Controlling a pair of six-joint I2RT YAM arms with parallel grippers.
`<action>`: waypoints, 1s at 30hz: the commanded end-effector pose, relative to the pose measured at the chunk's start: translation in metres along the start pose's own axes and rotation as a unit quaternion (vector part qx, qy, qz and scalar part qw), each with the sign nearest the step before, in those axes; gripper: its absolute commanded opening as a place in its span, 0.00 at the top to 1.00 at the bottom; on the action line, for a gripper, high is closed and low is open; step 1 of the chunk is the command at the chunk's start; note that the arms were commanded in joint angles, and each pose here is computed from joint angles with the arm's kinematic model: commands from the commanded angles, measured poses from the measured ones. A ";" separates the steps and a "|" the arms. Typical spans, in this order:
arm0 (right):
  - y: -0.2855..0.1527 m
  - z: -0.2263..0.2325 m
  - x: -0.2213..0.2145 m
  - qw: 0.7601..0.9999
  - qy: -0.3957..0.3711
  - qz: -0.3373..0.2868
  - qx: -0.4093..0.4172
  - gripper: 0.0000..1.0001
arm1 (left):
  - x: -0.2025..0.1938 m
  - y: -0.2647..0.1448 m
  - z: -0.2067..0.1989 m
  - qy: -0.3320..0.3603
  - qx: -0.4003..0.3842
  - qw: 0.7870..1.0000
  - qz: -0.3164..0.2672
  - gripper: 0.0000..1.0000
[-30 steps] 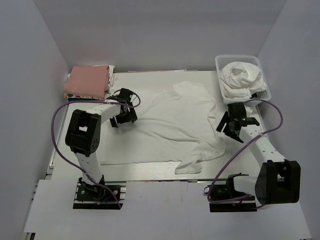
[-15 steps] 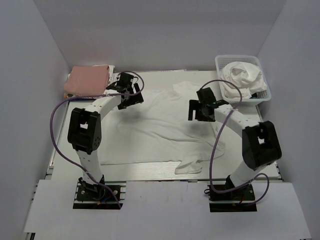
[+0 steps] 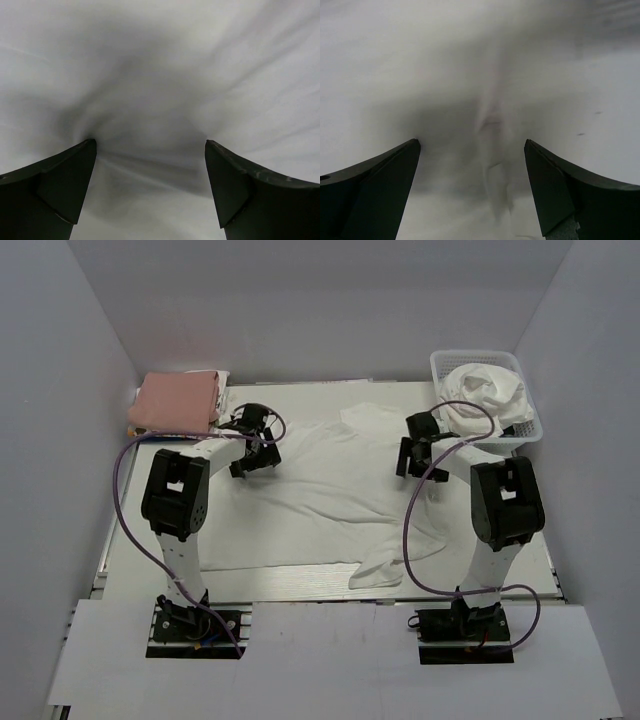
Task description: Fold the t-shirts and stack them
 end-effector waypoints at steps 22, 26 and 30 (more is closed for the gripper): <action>-0.055 0.005 -0.040 0.988 -0.013 0.059 0.144 0.10 | -0.008 -0.033 0.023 0.004 0.012 1.000 -0.014 0.00; -0.033 0.014 -0.031 0.991 -0.001 0.061 0.120 0.10 | -0.015 -0.004 0.023 0.013 0.022 0.999 0.026 0.00; 0.002 0.018 -0.033 0.992 0.006 0.089 0.085 0.10 | -0.008 0.022 0.016 0.022 0.014 0.999 0.045 0.00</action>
Point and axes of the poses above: each gripper's point midway between its finger pads, its own y axis out along the fingers, its own z axis along the line the jaws close on, x = y × z, the point moved 3 cm from there along -y, back along the fingers, and after that the axes turned 15 degrees about y, right-handed, at the moved point
